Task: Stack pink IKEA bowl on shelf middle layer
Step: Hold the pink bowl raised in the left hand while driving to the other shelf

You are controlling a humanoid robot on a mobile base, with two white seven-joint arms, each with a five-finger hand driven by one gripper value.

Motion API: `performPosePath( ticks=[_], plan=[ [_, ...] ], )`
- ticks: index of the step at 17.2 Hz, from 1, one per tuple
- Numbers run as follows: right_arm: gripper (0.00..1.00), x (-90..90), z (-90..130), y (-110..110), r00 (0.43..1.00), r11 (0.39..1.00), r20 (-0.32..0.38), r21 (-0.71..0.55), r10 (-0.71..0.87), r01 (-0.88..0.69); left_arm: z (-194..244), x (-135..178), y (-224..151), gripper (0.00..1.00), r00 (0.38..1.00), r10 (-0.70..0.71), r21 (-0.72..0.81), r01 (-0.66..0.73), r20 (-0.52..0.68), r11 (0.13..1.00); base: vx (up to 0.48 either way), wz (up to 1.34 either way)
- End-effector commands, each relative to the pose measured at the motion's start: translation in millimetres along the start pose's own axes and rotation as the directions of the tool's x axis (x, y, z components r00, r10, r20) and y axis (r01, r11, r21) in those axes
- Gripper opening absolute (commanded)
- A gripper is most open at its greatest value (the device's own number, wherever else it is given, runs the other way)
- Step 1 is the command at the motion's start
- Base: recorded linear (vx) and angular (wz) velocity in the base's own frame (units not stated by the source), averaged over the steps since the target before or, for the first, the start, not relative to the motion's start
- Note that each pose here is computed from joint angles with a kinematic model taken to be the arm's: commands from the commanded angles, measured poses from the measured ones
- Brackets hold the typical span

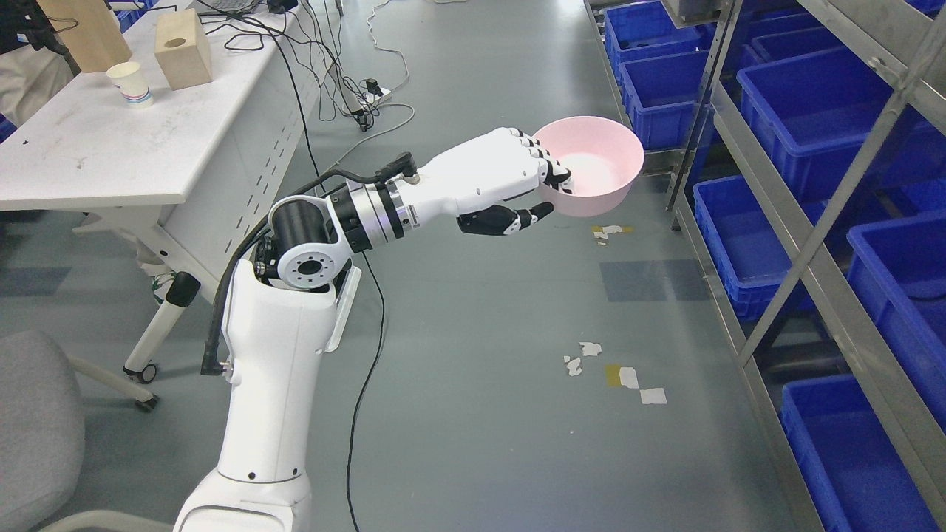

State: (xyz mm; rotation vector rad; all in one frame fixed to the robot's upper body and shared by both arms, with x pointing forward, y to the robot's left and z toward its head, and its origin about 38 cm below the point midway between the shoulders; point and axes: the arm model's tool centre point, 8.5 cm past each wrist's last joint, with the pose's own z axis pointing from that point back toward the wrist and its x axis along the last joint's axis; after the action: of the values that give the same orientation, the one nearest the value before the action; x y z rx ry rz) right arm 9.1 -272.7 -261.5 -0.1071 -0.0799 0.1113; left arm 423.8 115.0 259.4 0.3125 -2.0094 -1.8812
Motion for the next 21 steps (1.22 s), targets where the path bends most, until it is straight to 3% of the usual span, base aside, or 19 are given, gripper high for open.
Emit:
performPosePath(
  ticks=[1, 18, 21],
  plan=[
    [1.00, -10.0, 0.4, -10.1, 1.000, 1.000, -0.008, -0.017, 0.002, -0.002, -4.4, 7.3, -2.4, 0.02, 0.999, -0.023, -0.022, 0.024, 0.033, 0.999, 0.344, 0.03],
    [1.00, -10.0, 0.4, -10.1, 1.000, 1.000, -0.008, -0.017, 0.002, -0.002, -17.1, 16.8, 4.9, 0.02, 0.995, -0.055, -0.029, 0.058, 0.078, 0.998, 0.322, 0.07],
    [1.00, -10.0, 0.4, -10.1, 1.000, 1.000, -0.008, -0.017, 0.002, -0.002, -24.8, 28.7, 0.5, 0.02, 0.986, -0.087, -0.041, 0.093, 0.145, 0.995, 0.174, -0.17]
  ],
)
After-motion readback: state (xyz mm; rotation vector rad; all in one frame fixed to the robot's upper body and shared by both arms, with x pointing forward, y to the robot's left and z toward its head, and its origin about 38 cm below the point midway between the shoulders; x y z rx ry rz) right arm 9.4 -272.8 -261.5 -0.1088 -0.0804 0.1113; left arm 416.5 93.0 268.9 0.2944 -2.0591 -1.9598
